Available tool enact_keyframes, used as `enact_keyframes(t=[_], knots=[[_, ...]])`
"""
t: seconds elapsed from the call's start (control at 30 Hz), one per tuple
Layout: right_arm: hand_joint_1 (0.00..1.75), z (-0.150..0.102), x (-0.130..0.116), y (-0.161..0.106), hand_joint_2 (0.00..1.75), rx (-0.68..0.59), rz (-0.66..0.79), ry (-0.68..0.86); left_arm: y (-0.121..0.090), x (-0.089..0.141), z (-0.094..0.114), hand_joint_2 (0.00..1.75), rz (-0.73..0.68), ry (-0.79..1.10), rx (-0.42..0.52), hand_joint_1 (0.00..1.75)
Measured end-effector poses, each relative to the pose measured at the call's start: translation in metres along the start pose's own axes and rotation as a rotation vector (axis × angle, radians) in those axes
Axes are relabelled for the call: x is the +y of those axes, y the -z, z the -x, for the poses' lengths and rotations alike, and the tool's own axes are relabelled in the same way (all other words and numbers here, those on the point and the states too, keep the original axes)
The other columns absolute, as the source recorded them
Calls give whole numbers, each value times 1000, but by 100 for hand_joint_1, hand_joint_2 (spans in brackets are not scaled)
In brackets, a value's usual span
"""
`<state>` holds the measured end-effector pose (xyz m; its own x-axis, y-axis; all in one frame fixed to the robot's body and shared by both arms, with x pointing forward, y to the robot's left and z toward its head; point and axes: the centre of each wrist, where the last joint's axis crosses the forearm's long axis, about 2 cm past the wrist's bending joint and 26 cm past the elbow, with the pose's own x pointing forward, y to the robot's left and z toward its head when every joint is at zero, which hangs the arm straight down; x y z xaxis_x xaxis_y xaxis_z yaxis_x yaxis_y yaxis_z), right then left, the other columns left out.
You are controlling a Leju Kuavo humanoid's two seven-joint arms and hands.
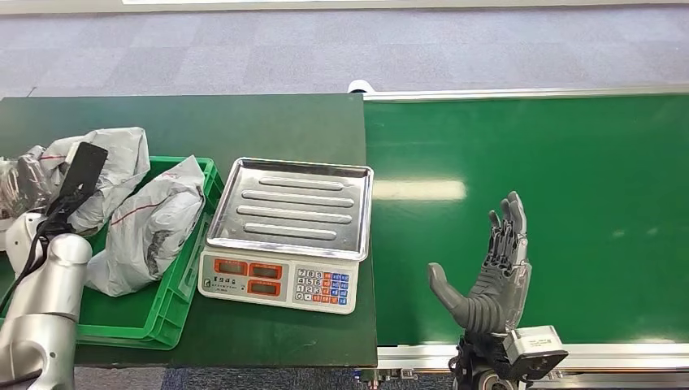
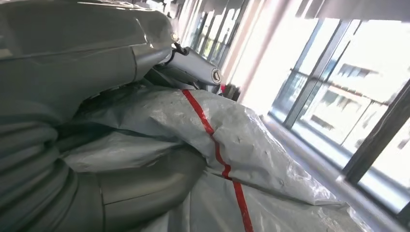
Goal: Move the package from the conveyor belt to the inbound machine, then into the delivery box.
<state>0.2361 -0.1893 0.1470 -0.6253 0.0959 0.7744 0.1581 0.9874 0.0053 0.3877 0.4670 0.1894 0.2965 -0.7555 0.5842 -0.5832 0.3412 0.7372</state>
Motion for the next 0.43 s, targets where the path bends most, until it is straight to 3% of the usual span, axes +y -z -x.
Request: enact_keyframes(t=[0.03,0.17,0.43], knots=[[0,0,0,0,175,5,0,-5,0,-3,1,175,35,4,16,0],[0,1,-2,0,175,21,3,-23,0,-7,3,175,71,-79,22,0],[0,5,-5,-4,175,48,8,-37,-13,13,-7,175,-166,-388,-135,0]])
